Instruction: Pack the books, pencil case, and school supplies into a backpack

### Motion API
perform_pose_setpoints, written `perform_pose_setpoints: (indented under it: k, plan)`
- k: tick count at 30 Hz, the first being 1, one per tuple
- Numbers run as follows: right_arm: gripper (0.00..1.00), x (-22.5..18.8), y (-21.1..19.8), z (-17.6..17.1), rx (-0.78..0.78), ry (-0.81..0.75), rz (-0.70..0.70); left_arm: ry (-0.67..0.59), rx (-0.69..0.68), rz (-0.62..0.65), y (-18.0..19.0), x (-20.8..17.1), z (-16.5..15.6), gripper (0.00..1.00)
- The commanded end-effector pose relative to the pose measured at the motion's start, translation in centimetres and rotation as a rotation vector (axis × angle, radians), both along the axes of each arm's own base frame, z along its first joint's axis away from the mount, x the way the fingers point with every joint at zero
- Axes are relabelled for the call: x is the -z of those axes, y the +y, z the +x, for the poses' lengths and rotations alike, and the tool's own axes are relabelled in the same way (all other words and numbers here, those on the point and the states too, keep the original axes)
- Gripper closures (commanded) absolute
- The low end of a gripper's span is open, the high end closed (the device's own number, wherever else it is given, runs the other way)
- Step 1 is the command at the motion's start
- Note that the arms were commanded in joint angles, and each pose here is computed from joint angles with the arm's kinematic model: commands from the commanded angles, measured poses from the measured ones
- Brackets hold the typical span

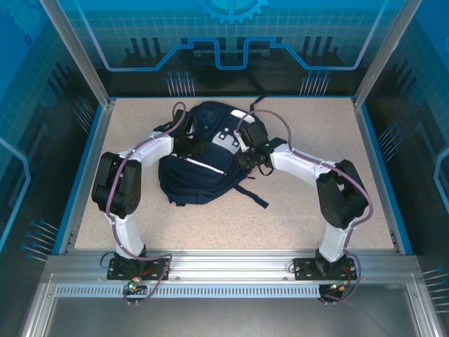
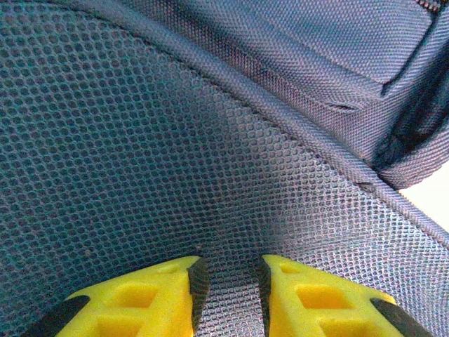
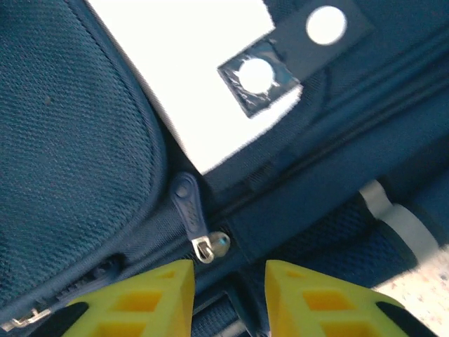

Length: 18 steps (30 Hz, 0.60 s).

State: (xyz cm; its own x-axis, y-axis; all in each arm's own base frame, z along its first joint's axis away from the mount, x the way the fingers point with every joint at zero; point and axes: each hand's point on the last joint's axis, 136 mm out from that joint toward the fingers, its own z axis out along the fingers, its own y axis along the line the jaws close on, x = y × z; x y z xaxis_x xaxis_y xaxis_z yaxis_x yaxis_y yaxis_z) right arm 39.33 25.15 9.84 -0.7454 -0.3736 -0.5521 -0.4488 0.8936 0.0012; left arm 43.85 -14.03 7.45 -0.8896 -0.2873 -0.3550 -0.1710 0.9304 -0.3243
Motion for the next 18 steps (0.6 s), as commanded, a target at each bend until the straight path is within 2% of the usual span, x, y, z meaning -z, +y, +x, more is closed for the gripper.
perform_pose_setpoints:
  k: [1,5,13,16,18]
  plan:
    - [0.64,1.5,1.0,-0.7,-0.111,0.071,-0.050,0.187,-0.031,0.086,2.5,5.1,-3.1,0.69]
    - [0.62,2.3,1.6,-0.4,-0.191,0.072,-0.076,0.189,-0.032,0.095,2.7,5.3,-3.1,0.69]
    - [0.59,4.3,1.0,1.6,-0.226,0.071,-0.147,0.206,-0.027,0.101,2.7,5.8,-3.2,0.69]
    - [0.63,5.3,0.9,2.3,-0.216,0.057,-0.170,0.214,-0.026,0.104,2.8,6.1,-3.4,0.69]
    - [0.72,5.5,0.8,2.8,-0.192,0.036,-0.171,0.222,-0.026,0.107,2.9,6.4,-3.6,0.69]
